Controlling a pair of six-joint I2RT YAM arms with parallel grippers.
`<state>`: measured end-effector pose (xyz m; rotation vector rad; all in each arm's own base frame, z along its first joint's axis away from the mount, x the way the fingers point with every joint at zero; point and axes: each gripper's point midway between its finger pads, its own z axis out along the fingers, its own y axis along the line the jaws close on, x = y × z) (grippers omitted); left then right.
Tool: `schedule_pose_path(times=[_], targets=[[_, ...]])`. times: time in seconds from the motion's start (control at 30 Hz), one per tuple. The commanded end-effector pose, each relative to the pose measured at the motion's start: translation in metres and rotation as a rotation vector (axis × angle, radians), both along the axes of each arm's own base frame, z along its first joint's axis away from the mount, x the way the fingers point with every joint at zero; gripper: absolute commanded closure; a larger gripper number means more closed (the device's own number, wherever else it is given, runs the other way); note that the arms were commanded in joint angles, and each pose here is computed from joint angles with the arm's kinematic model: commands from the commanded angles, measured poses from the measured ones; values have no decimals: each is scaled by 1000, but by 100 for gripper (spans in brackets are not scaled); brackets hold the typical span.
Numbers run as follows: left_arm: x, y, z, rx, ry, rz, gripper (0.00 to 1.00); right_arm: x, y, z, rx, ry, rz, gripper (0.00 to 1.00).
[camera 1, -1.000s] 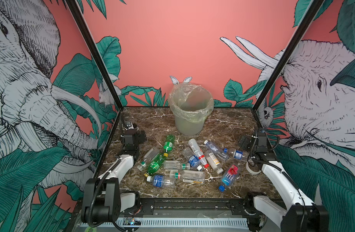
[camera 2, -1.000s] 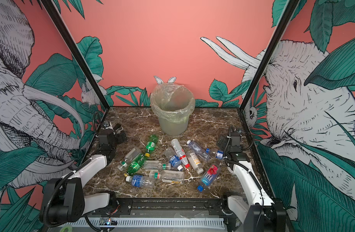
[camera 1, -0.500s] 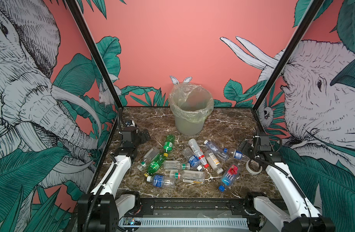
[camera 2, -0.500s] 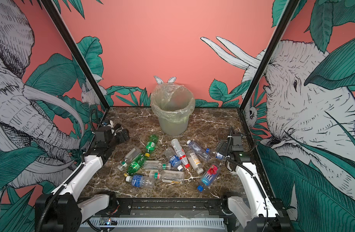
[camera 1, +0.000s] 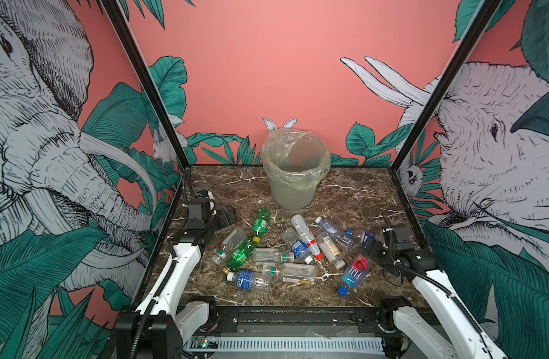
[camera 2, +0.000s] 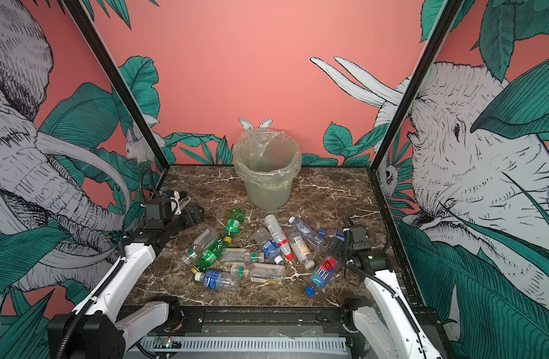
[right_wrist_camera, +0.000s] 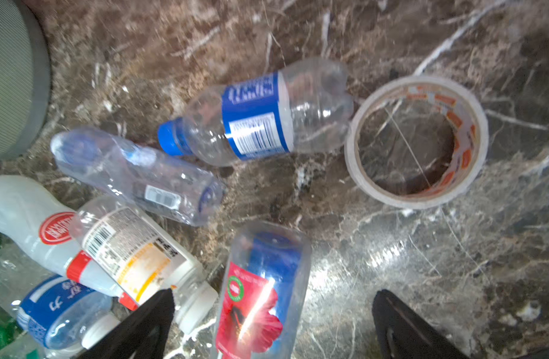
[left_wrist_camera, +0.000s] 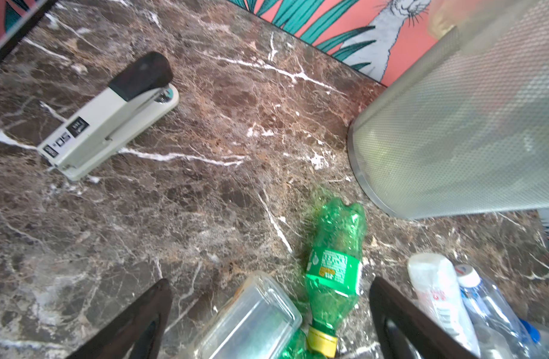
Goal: Throw the plastic bottles in the bin
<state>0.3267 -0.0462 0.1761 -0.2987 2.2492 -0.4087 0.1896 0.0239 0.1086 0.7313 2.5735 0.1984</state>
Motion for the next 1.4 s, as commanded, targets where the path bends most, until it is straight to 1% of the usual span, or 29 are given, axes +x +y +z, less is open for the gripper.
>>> schedule_pose_path(times=[0.0,0.17,0.47,0.57,0.63,0.7,0.8,0.9,1.03,1.13,1.27,1.37], targets=[[-13,-6,2,-4,31,-40,0,-19,3,-19,41,66,-60,1],[-21,-10,0,-15,36,-66,0,-21,12,-33,79,66,-73,1],[-31,-10,-8,-15,63,-72,0,-8,34,-49,97,61,-63,2],[-33,-11,-11,-25,67,-70,0,-7,39,-59,106,85,-73,9],[-34,-13,-12,-30,69,-77,0,-5,42,-64,106,86,-72,10],[-35,-12,-12,-26,71,-78,0,-5,41,-68,97,89,-85,14],[-37,-10,-12,-18,82,-72,1,-5,39,-68,83,92,-90,21],[-36,-11,-10,-29,66,-70,1,-7,35,-65,68,82,-90,26],[-32,-12,-7,-25,64,-72,1,-12,30,-64,71,58,-112,40],[-31,-10,-7,-28,71,-60,1,-13,30,-57,71,53,-95,48],[-25,-12,-6,-38,54,-57,1,-12,28,-42,49,29,-63,50],[-23,-12,-5,-41,75,-52,1,-7,29,-23,48,-12,-41,51]])
